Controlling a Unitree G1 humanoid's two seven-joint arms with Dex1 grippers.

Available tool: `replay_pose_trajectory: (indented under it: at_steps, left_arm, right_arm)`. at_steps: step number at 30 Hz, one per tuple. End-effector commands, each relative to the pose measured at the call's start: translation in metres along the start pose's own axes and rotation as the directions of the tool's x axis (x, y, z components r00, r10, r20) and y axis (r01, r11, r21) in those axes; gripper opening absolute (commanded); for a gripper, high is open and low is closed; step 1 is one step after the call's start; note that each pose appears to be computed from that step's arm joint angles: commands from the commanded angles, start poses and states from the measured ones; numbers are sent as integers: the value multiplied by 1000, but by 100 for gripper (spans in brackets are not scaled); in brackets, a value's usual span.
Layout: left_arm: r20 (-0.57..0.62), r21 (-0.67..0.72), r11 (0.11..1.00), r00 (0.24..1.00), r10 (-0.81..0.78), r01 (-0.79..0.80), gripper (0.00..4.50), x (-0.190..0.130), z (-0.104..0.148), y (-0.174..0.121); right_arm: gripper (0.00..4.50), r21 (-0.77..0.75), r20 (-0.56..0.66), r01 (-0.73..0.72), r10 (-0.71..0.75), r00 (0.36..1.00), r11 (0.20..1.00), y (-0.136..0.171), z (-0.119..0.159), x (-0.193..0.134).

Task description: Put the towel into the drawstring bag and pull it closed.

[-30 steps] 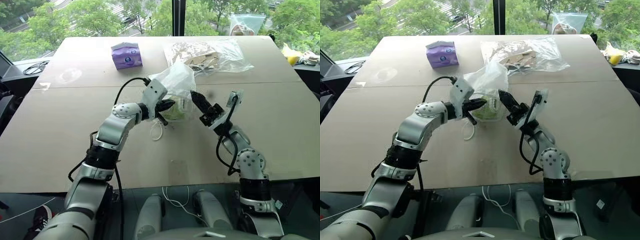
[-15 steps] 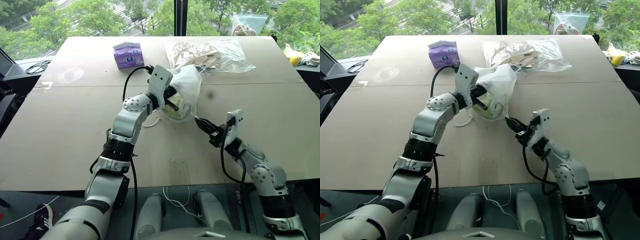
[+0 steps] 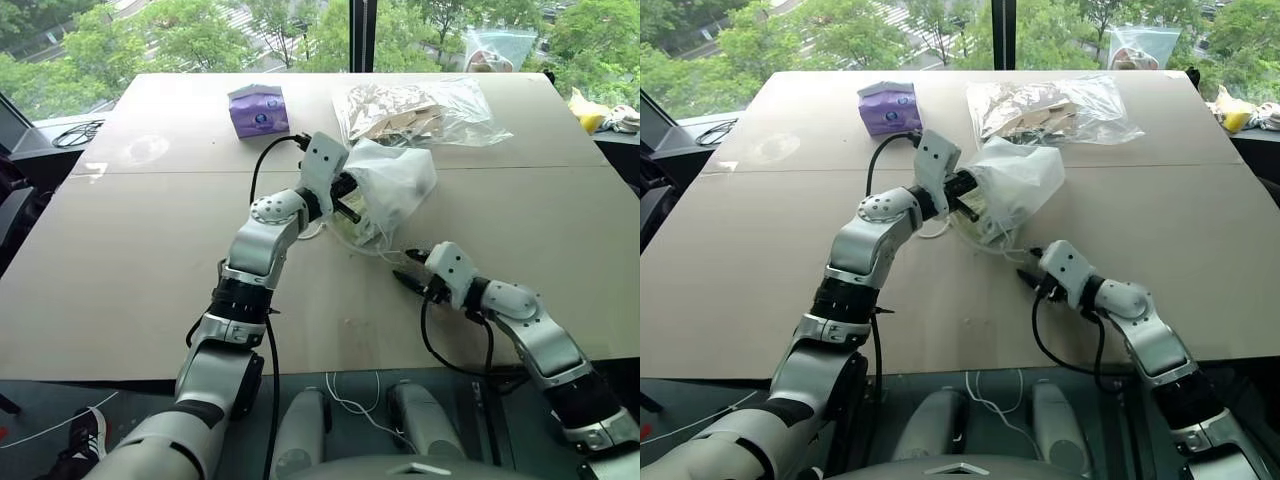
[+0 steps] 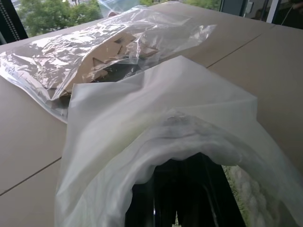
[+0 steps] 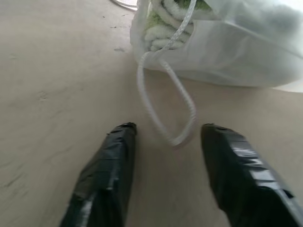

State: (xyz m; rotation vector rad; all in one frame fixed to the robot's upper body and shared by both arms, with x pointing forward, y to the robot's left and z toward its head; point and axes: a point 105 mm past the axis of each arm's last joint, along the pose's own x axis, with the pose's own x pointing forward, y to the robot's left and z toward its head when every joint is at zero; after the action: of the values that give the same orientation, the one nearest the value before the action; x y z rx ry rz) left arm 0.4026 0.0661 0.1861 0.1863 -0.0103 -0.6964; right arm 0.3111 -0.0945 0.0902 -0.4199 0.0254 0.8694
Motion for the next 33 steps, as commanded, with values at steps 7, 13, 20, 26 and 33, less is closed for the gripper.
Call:
replay_pose_trajectory:
  at_steps: [7,13,20,26,33]
  left_arm:
    - [38,17,1000,999,-3,2,0,-2,11,-4]
    - [35,15,1000,999,-1,1,0,-2,10,-3]
    - [34,15,1000,999,7,-8,0,-3,10,-2]
    - [32,15,1000,999,12,-12,0,-4,9,-1]
    - [24,12,1000,1000,-2,2,0,-2,6,-5]
  right_arm:
    - [349,45,198,-98,88,976,994,14,67,-5]
    - [349,162,207,-276,241,948,947,40,95,-7]
    - [349,248,-113,-13,43,993,969,21,53,34]
    - [349,271,-164,180,-139,977,946,-2,46,40]
    - [349,382,-209,295,-229,951,876,-6,33,49]
